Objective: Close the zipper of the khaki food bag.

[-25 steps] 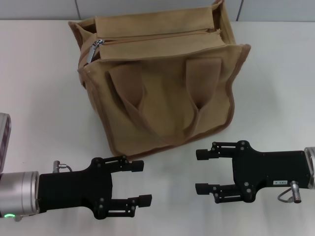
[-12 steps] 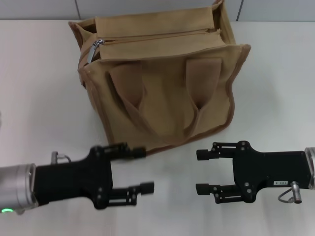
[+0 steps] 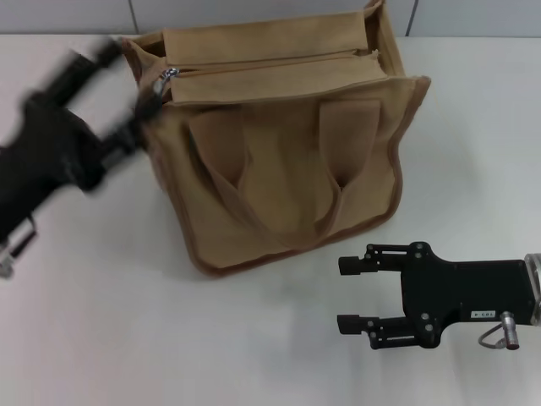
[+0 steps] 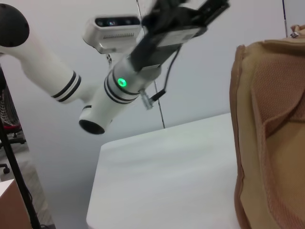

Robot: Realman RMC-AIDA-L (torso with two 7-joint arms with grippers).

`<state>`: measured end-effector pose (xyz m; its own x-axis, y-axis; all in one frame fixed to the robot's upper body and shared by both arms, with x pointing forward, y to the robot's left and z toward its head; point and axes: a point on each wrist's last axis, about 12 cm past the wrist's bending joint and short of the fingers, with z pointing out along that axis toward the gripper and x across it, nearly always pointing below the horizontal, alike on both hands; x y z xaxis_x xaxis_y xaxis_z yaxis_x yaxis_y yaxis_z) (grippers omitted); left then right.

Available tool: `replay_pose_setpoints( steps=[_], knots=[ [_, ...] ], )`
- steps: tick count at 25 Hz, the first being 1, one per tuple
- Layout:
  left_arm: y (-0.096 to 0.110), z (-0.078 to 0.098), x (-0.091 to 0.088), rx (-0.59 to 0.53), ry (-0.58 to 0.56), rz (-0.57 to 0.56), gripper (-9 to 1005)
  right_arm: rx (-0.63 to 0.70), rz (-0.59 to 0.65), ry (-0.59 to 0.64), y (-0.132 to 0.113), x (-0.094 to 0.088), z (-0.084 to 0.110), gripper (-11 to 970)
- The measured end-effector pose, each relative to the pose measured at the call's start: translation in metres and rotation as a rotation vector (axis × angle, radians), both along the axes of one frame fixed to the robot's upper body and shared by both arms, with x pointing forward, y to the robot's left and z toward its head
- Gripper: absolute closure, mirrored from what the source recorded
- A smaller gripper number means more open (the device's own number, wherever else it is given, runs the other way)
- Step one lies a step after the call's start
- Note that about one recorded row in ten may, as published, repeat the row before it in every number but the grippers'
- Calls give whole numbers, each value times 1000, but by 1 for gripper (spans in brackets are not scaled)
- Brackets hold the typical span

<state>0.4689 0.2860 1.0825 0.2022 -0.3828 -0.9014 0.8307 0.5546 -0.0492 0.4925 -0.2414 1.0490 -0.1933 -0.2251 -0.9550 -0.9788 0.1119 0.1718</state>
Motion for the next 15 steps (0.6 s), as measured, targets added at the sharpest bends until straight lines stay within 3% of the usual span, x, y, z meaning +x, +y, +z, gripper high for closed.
replay_pose_setpoints(
  steps=[1,2,5,6,9,15],
  knots=[
    [9,-4,4,6,17,121,269,1,-1,1,0,0,0,228],
    [9,-4,4,6,17,121,269,1,-1,1,0,0,0,228],
    [25,-15,12,64,98,268,272,2,-2,1,0,-1,0,228],
    [36,-24,16,137,168,322,272,2,-3,1,0,-1,0,228],
    [40,-29,16,205,207,310,275,1,-4,1,0,0,0,228],
    [34,-38,9,346,228,174,279,-6,-10,-1,-1,1,-1,228]
  ],
)
